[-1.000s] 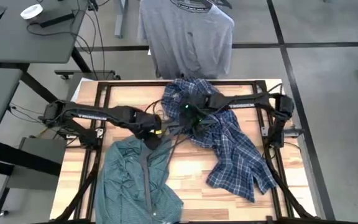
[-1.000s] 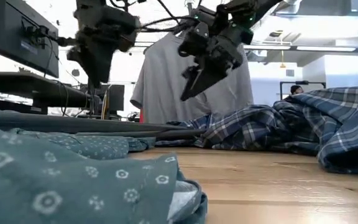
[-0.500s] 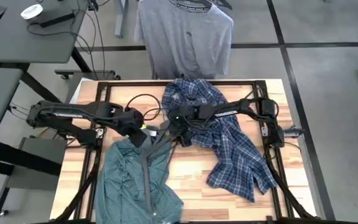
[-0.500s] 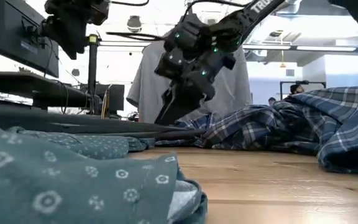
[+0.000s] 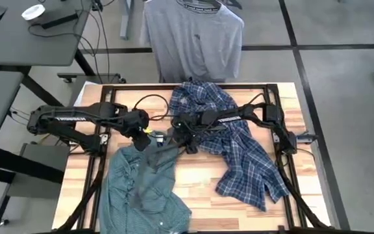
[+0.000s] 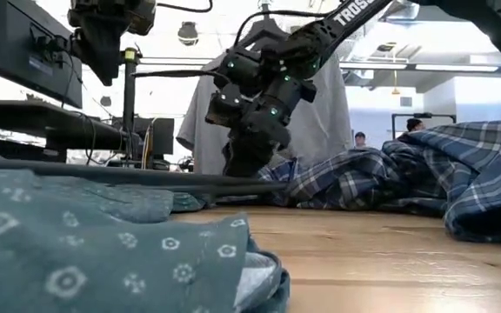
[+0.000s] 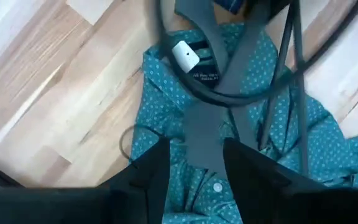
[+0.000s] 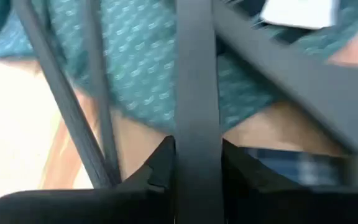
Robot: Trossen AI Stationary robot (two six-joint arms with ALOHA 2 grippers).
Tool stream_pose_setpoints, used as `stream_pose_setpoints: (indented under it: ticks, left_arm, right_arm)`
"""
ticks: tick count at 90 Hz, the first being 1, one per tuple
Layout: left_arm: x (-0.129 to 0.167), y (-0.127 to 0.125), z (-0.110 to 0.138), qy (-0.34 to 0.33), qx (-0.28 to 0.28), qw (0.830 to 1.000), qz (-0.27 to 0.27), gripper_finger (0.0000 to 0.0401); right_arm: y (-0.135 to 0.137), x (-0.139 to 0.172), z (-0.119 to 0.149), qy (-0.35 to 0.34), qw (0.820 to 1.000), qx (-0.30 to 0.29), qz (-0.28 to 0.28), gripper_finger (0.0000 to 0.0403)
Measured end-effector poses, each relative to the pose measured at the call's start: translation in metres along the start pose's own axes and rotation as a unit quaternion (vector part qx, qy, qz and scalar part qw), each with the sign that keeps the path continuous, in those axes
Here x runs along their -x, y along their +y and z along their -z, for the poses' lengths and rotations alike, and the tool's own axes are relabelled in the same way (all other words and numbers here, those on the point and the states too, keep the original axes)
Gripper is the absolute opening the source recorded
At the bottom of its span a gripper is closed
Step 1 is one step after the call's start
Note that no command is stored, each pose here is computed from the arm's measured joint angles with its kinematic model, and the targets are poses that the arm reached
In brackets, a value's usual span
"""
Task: Hang clothes
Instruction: Put the blue polo shirt on the gray hanger
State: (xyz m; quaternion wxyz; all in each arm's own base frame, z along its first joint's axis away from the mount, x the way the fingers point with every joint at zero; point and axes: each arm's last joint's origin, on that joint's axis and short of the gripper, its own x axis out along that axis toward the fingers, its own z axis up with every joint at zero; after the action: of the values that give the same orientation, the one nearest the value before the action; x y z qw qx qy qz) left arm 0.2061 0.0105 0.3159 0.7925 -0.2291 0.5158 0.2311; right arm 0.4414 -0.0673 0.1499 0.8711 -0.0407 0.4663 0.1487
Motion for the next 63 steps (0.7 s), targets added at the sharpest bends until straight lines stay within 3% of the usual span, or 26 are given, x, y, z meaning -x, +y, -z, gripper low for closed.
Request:
stream_pose_setpoints:
  ticks: [17, 34, 49, 63]
  left_arm:
    - [0.011, 0.002, -0.009, -0.02, -0.013, 1.0, 0.008, 0.0131]
    - [0.027, 0.009, -0.022, -0.057, -0.006, 0.998, 0.013, 0.0131]
    - [0.03, 0.017, -0.033, -0.094, -0.004, 0.996, -0.007, 0.0131]
    - [0.025, 0.022, -0.046, -0.122, 0.009, 0.992, -0.01, 0.0131]
  right_arm:
    - [-0.007, 0.053, -0.021, -0.013, 0.999, -0.009, 0.03, 0.0068]
    - [-0.019, 0.153, -0.025, -0.026, 0.988, 0.003, 0.153, 0.0068]
    - [-0.034, 0.25, 0.002, -0.024, 0.961, -0.028, 0.276, 0.0068]
    - [-0.05, 0.307, 0.045, 0.003, 0.937, -0.085, 0.338, 0.0068]
